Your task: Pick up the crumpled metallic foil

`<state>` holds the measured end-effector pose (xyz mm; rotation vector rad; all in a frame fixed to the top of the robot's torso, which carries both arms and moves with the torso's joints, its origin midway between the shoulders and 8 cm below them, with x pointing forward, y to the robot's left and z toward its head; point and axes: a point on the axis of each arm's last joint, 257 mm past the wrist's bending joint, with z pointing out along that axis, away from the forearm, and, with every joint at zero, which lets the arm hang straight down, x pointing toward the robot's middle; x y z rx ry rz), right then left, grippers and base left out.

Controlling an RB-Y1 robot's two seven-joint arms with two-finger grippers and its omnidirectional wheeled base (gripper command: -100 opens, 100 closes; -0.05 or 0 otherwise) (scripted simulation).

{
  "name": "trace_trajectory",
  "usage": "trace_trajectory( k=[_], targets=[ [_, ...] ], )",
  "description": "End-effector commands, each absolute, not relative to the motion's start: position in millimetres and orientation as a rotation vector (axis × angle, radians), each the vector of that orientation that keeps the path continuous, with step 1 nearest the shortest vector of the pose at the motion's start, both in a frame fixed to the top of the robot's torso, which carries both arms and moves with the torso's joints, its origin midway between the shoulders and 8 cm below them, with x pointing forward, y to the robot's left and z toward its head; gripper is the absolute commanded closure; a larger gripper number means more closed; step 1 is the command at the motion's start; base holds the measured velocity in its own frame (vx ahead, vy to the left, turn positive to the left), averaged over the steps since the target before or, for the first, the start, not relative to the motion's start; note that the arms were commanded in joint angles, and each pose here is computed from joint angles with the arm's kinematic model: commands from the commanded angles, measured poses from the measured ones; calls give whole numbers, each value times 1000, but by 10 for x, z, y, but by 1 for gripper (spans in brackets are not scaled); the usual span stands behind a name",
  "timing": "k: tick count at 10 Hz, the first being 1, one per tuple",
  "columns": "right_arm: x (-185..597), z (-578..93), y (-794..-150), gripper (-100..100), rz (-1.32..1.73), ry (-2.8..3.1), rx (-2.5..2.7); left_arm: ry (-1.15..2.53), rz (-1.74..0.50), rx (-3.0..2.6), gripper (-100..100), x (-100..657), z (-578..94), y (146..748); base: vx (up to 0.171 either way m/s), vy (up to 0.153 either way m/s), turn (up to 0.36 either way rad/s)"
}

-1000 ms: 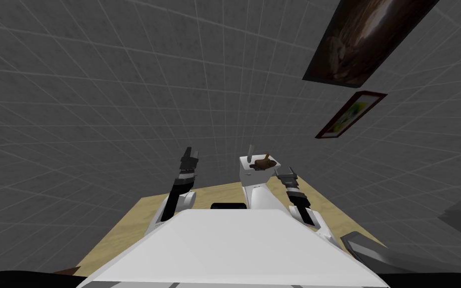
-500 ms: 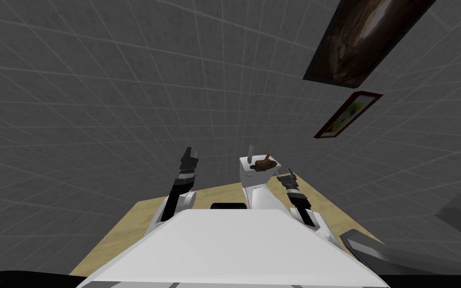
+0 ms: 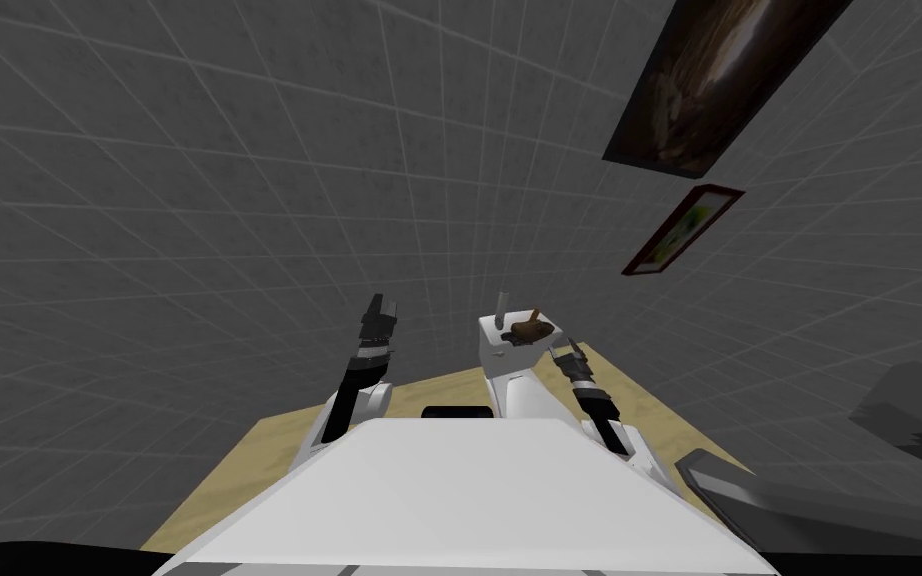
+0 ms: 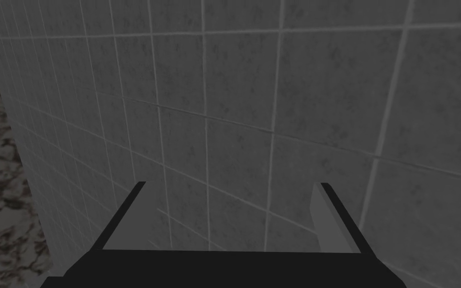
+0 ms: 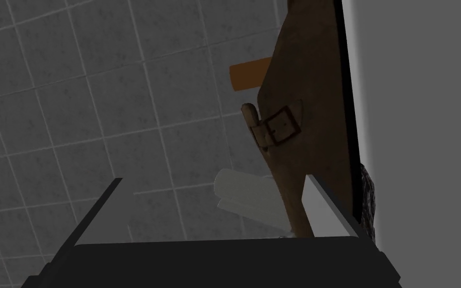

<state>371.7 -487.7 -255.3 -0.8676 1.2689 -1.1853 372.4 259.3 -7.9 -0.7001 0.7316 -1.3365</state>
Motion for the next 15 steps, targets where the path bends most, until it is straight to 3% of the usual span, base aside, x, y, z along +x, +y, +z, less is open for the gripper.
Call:
trace_trajectory(
  k=[1, 15],
  targets=[
    [3710, -2595, -4869, -100, -1208, 1260, -908, 732, -1336, -700, 0, 3724, -79, 2593, 57, 32, -26],
    [3737, -3496, -3904, -100, -1245, 1229, -1191, 732, -1337, -700, 0, 3724, -79, 2593, 55, 36, -59]
  ],
)
